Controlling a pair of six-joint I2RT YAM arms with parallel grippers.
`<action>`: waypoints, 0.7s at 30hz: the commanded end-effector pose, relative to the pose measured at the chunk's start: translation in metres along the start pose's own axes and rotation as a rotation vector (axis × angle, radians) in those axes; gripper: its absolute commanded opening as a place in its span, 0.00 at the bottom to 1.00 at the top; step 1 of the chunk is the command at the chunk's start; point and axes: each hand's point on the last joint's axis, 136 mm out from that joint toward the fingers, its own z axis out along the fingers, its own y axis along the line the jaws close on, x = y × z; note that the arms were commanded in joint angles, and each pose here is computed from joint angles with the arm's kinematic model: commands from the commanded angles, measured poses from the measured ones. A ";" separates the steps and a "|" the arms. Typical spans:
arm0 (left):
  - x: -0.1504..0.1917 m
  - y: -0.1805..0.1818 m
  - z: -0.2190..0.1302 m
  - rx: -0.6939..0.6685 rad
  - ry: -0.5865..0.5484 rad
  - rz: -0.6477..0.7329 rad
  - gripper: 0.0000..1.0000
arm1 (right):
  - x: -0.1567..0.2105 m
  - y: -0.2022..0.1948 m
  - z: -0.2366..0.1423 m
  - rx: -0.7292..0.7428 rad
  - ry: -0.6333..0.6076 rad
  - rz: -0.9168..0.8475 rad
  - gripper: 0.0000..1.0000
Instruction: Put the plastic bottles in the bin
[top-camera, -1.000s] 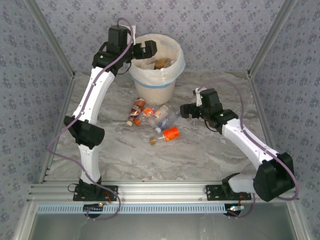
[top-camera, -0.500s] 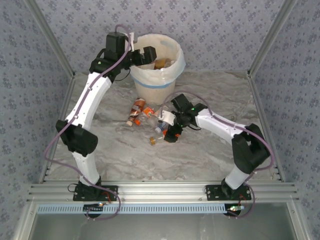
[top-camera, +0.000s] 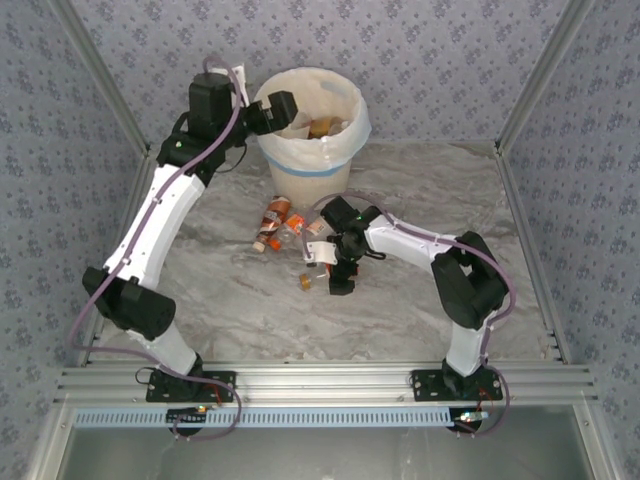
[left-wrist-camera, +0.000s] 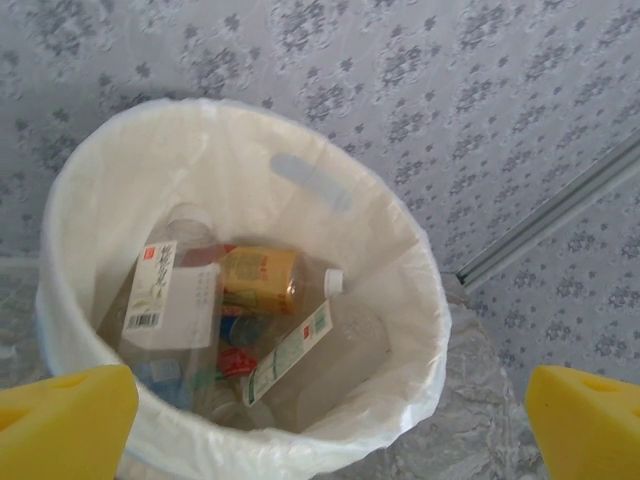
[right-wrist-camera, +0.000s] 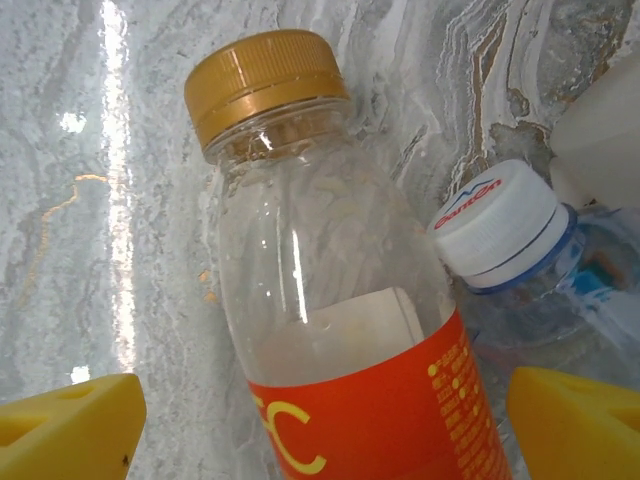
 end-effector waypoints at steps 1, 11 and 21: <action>-0.024 0.005 -0.020 -0.006 -0.132 -0.048 0.99 | 0.004 0.001 0.003 -0.010 0.052 -0.055 0.95; -0.022 0.055 -0.065 -0.145 -0.208 -0.117 1.00 | 0.011 0.001 0.017 0.026 0.118 -0.145 0.92; 0.001 0.109 -0.094 -0.303 -0.241 -0.180 0.99 | 0.009 0.005 0.031 0.052 0.123 -0.220 0.82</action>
